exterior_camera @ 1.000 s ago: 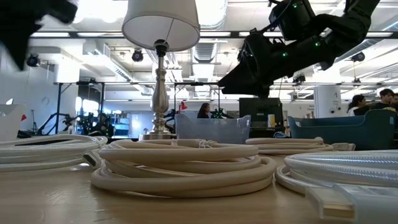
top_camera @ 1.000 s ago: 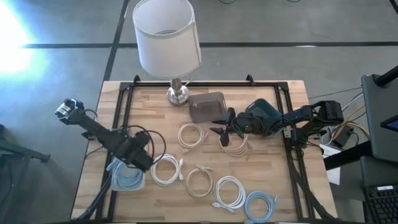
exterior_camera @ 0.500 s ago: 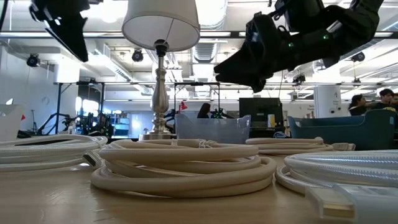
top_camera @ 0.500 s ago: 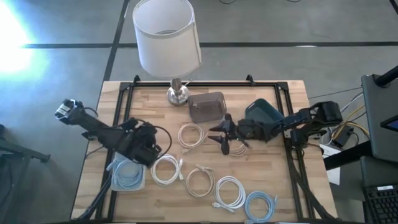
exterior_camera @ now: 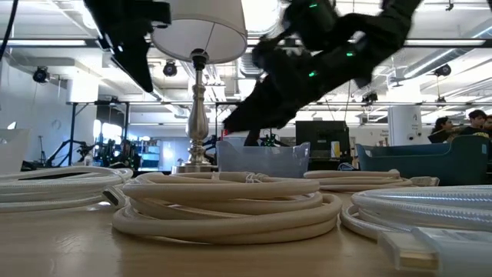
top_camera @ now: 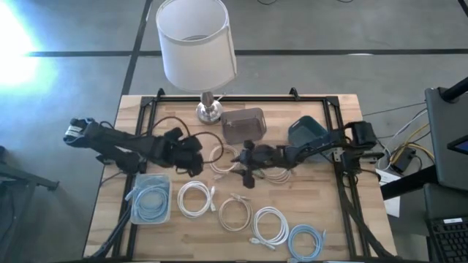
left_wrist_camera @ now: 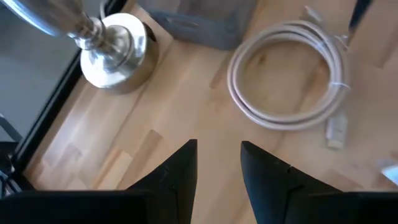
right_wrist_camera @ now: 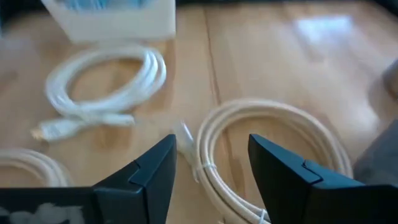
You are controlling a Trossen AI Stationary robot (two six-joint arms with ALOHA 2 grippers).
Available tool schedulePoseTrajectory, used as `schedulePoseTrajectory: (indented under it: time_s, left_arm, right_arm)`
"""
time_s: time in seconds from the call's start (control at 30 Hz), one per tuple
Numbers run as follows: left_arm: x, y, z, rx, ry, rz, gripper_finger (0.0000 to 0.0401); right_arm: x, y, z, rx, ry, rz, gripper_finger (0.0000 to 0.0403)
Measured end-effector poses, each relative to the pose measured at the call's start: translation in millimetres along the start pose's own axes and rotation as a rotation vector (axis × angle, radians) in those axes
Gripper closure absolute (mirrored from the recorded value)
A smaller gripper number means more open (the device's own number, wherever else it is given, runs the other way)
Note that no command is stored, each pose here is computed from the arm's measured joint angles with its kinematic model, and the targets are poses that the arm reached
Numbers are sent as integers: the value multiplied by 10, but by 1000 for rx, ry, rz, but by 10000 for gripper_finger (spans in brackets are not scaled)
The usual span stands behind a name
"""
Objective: Sort HDMI cables
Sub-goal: Put the top left light brown HDMI cable into the black bin
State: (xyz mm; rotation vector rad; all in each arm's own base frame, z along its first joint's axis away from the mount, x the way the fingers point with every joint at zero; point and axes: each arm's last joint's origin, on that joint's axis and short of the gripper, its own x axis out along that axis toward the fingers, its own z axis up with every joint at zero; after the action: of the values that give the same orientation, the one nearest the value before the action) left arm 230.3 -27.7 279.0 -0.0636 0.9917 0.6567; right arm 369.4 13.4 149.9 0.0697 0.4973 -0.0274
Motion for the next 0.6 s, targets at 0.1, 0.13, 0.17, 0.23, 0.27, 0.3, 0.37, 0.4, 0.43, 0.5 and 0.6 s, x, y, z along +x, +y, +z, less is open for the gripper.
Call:
schedulePoseTrajectory:
  time_s: [0.1,0.13,0.17,0.23,0.27,0.3,0.37,0.4,0.43,0.5,0.6]
  left_arm:
    - [50,68,48,0,-2,24,275]
    - [62,90,60,0,-3,33,275]
    - [73,108,71,-2,-4,42,275]
    - [93,138,87,-6,-3,54,275]
    - [101,150,93,-11,-2,59,275]
    - [107,160,98,-15,-2,63,275]
    - [117,174,105,-22,-1,68,275]
    - [122,177,106,-24,-2,69,275]
    - [126,178,105,-23,-1,70,275]
    - [135,177,96,-15,0,74,275]
    - [160,177,74,-7,5,83,275]
  right_arm:
    - [161,5,-3,-31,130,-11,196]
    - [220,9,3,-43,161,-13,194]
    - [274,11,6,-52,192,-15,193]
    - [378,14,-9,-66,258,-20,192]
    - [435,15,-10,-75,283,-22,193]
    - [480,15,-19,-87,314,-24,193]
    - [568,16,-40,-109,372,-26,194]
    - [610,18,-41,-117,392,-26,195]
    - [642,19,-45,-119,414,-26,197]
    - [707,23,-37,-116,445,-27,201]
    - [762,29,-22,-119,488,-28,215]
